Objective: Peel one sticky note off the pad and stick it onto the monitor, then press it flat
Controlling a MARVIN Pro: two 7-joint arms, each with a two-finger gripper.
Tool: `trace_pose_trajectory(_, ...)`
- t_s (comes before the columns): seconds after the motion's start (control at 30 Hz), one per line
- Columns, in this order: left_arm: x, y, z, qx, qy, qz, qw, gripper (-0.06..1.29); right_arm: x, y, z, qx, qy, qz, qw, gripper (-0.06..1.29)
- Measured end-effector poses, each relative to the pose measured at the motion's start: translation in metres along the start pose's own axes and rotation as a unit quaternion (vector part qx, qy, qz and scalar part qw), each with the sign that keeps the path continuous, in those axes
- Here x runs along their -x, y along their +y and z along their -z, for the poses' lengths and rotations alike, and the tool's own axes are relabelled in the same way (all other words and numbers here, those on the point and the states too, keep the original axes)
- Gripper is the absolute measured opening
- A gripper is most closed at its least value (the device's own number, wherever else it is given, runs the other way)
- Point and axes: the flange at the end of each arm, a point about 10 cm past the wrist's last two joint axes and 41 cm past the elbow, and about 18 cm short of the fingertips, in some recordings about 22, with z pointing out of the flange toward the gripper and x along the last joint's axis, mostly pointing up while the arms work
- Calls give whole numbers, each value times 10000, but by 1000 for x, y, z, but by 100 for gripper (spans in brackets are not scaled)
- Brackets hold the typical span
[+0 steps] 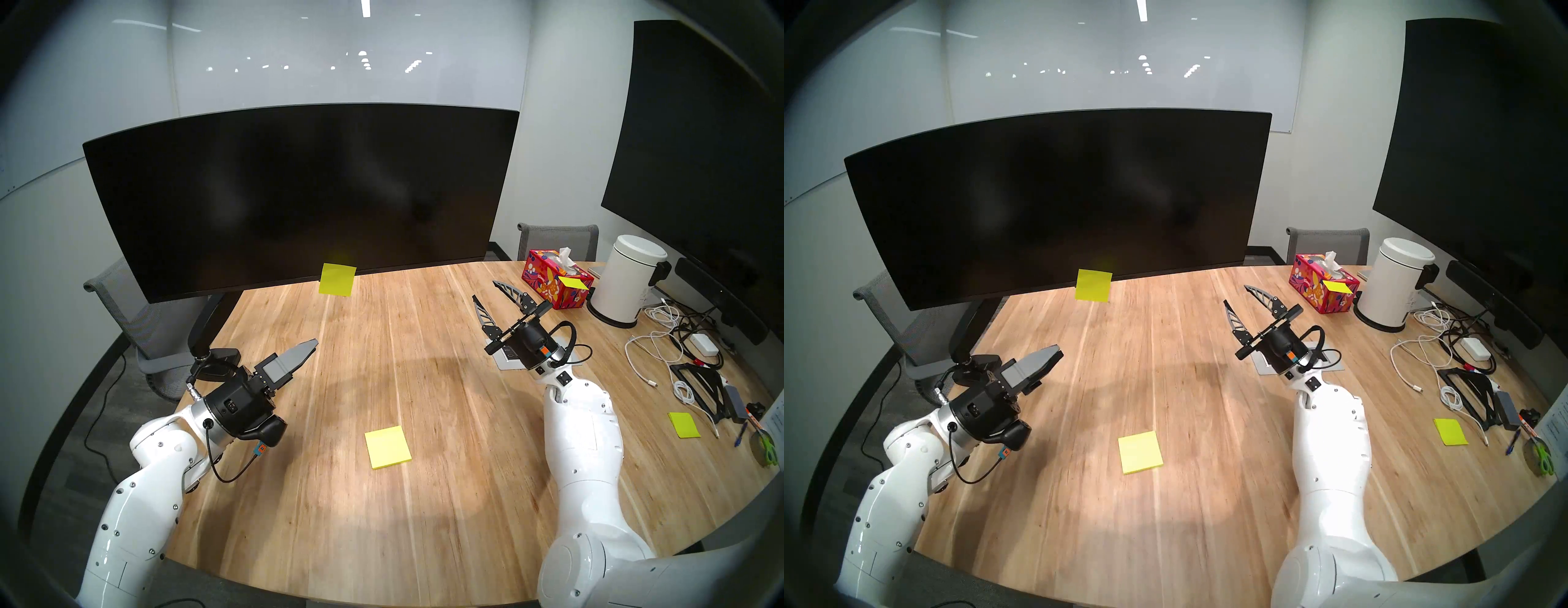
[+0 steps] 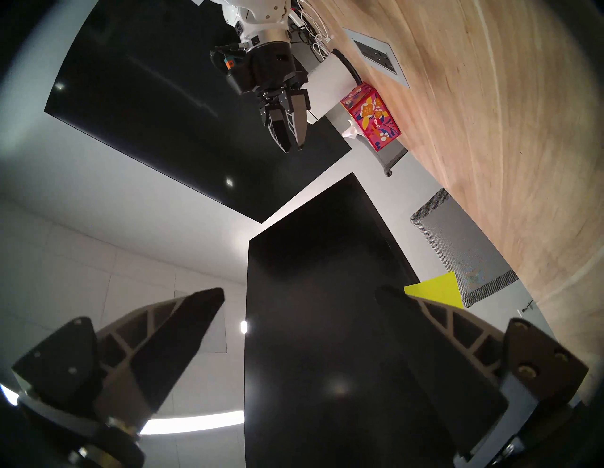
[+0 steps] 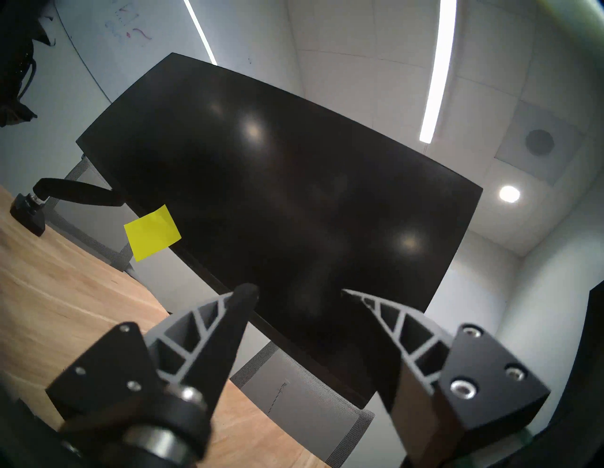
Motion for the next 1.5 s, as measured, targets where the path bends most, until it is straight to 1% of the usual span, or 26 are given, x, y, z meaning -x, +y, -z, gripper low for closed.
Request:
trace_pose_trajectory(0.17, -1, -2, 0, 76, -50, -19, 10000, 126, -14, -2, 4, 52, 168, -18, 9998, 77)
trace_pose_trajectory(0.27, -1, -4, 1, 121, -76, -26, 9999, 126, -21, -4, 6, 10, 217, -74, 9997, 77)
trace_pose_trajectory(0.5, -2, -6, 1, 220, -130, -29, 9997, 126, -38, -8, 13, -300, 268, -310, 9987, 77)
trace_pose_trajectory(0.77, -3, -9, 2, 294, -167, -18, 9994, 126, -57, -7, 21, -659, 226, -701, 9951, 77)
trace_pose_trajectory(0.8, -3, -10, 2, 289, -172, -15, 9994, 126, -60, -7, 22, -694, 210, -744, 9946, 90)
trace_pose_trajectory(0.83, -3, -11, 2, 283, -177, -14, 9994, 126, -62, -6, 22, -721, 194, -778, 9942, 99)
trace_pose_trajectory(0.93, -3, -15, 3, 242, -195, -14, 9995, 126, -69, -5, 25, -803, 128, -880, 9928, 120)
trace_pose_trajectory(1.23, -5, -19, 6, 209, -200, -10, 9996, 126, -75, -2, 37, -890, -41, -1040, 9906, 120)
trace_pose_trajectory(1.5, -7, -21, 7, 202, -186, -11, 9996, 126, -77, -3, 44, -908, -88, -1132, 9894, 120)
